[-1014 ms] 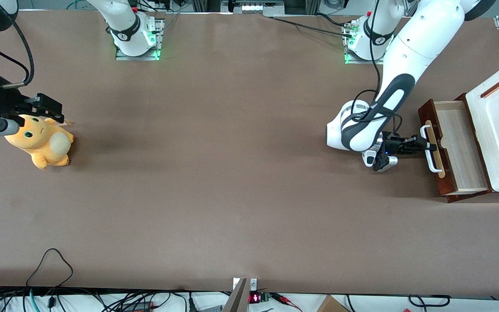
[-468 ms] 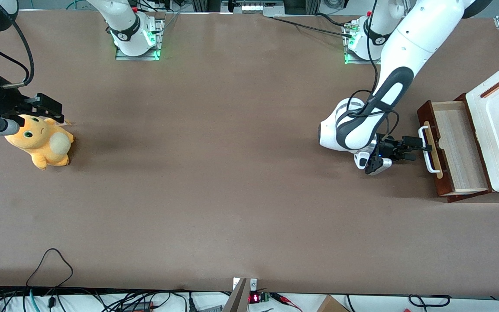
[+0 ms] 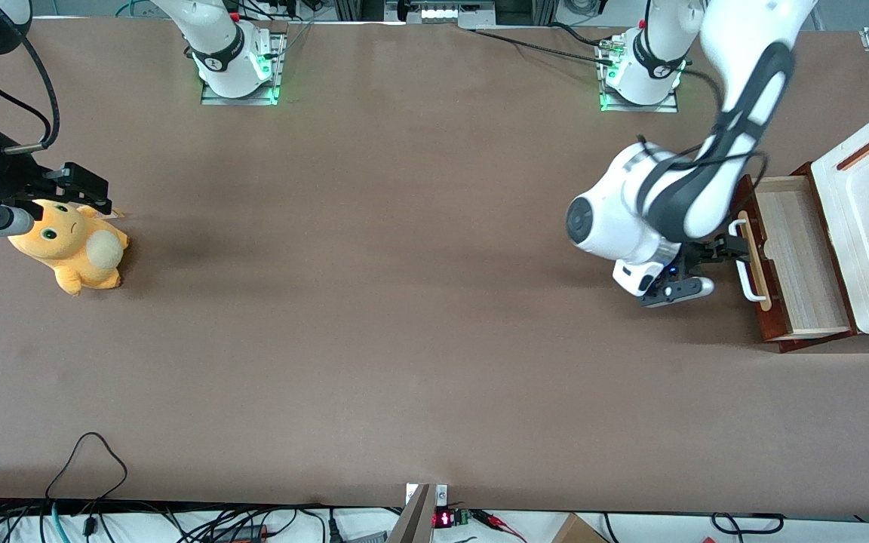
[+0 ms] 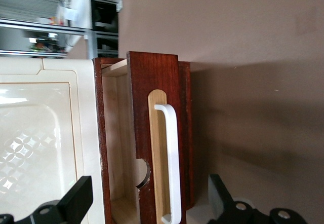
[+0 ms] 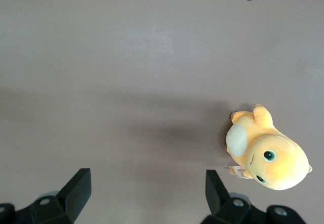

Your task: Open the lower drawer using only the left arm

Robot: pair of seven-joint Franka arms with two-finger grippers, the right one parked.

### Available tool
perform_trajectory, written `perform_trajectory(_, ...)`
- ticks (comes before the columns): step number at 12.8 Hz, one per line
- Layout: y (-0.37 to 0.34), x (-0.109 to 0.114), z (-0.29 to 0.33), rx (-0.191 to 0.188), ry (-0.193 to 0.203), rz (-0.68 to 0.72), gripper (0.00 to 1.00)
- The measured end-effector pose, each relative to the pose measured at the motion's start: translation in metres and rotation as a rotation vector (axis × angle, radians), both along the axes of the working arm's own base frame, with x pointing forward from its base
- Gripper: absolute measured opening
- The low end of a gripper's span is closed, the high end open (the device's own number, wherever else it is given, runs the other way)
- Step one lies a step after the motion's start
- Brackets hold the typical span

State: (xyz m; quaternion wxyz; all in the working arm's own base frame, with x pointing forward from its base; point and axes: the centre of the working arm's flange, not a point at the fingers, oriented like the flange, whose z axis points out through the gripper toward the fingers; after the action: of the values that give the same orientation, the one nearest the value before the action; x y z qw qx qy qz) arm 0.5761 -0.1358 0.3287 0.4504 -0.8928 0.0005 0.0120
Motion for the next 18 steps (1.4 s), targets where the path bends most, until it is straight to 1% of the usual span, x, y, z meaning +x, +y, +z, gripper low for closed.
perform_trajectory(2, 0.008, 0.003, 0.058, -0.164, 0.024, 0.039, 1.0)
perform_trajectory(5, 0.023, 0.001, 0.143, -0.446, 0.017, 0.114, 1.0)
perform_trajectory(6, 0.034, -0.001, 0.166, -0.532, 0.013, 0.127, 1.0)
perform_trajectory(7, 0.049, -0.003, 0.187, -0.606, 0.013, 0.125, 1.0)
perform_trajectory(8, 0.064, -0.007, 0.206, -0.67, 0.015, 0.11, 1.0)
perform_trajectory(9, 0.078, -0.012, 0.221, -0.724, 0.02, 0.088, 1.0)
perform_trajectory(10, 0.092, -0.016, 0.234, -0.761, 0.026, 0.057, 1.0)
perform_trajectory(11, 0.103, -0.019, 0.243, -0.791, 0.03, 0.033, 1.0)
perform_trajectory(13, 0.116, -0.023, 0.251, -0.84, 0.029, 0.017, 1.0)
perform_trajectory(15, 0.117, -0.022, 0.249, -0.86, 0.026, -0.015, 1.0)
perform_trajectory(18, 0.118, -0.024, 0.239, -0.874, 0.038, -0.033, 1.0)
